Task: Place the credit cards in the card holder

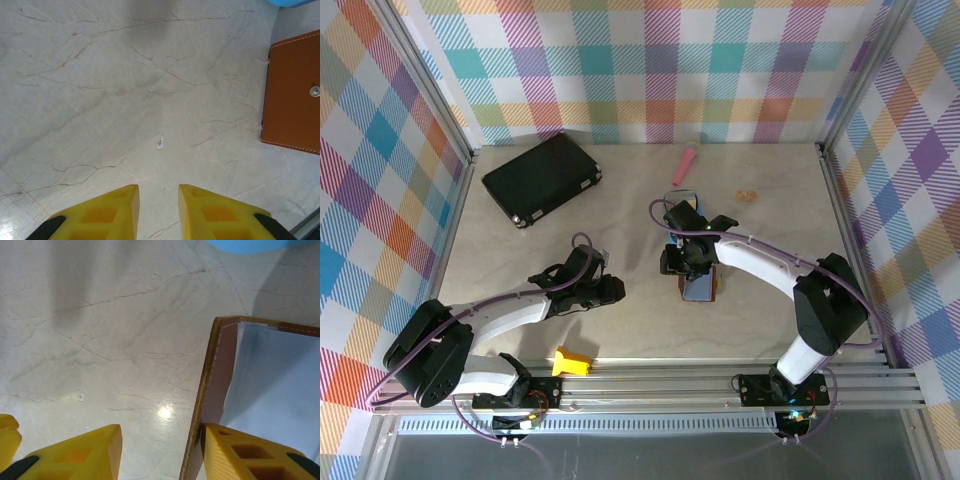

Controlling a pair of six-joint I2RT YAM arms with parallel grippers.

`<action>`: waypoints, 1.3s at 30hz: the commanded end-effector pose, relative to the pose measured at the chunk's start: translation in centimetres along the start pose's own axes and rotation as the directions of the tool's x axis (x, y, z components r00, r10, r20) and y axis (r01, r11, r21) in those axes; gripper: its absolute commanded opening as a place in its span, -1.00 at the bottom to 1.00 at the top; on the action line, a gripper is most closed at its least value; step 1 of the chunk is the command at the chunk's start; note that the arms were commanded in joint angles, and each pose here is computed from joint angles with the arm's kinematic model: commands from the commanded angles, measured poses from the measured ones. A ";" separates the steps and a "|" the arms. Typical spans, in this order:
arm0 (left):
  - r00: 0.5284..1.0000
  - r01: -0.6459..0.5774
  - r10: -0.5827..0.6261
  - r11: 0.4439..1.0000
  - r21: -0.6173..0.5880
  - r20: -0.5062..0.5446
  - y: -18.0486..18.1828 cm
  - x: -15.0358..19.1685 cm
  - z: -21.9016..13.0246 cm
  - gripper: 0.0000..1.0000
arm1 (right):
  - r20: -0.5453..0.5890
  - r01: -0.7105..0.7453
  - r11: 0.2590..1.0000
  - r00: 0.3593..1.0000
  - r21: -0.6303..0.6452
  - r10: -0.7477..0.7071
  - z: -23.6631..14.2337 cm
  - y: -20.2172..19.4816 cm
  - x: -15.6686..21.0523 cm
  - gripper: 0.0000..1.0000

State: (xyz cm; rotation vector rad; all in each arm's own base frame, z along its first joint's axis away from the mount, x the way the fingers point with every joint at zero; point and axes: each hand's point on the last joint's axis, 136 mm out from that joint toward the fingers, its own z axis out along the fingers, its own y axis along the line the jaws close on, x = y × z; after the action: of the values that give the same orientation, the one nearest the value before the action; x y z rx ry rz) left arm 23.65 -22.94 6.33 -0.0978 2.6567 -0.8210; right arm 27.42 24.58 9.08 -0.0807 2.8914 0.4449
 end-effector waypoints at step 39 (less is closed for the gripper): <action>0.993 -0.118 0.118 0.919 0.377 0.024 -11.1 -0.1 -0.8 -0.52 | -0.145 -0.188 0.955 0.977 -0.229 0.157 4.2 1.1 -1.1 0.41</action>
State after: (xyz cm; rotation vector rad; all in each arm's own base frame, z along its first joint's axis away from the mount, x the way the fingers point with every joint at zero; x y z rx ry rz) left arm 23.26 -30.73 12.65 0.1525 2.4501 -1.2254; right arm 29.00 27.39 4.92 0.0632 2.9596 0.8939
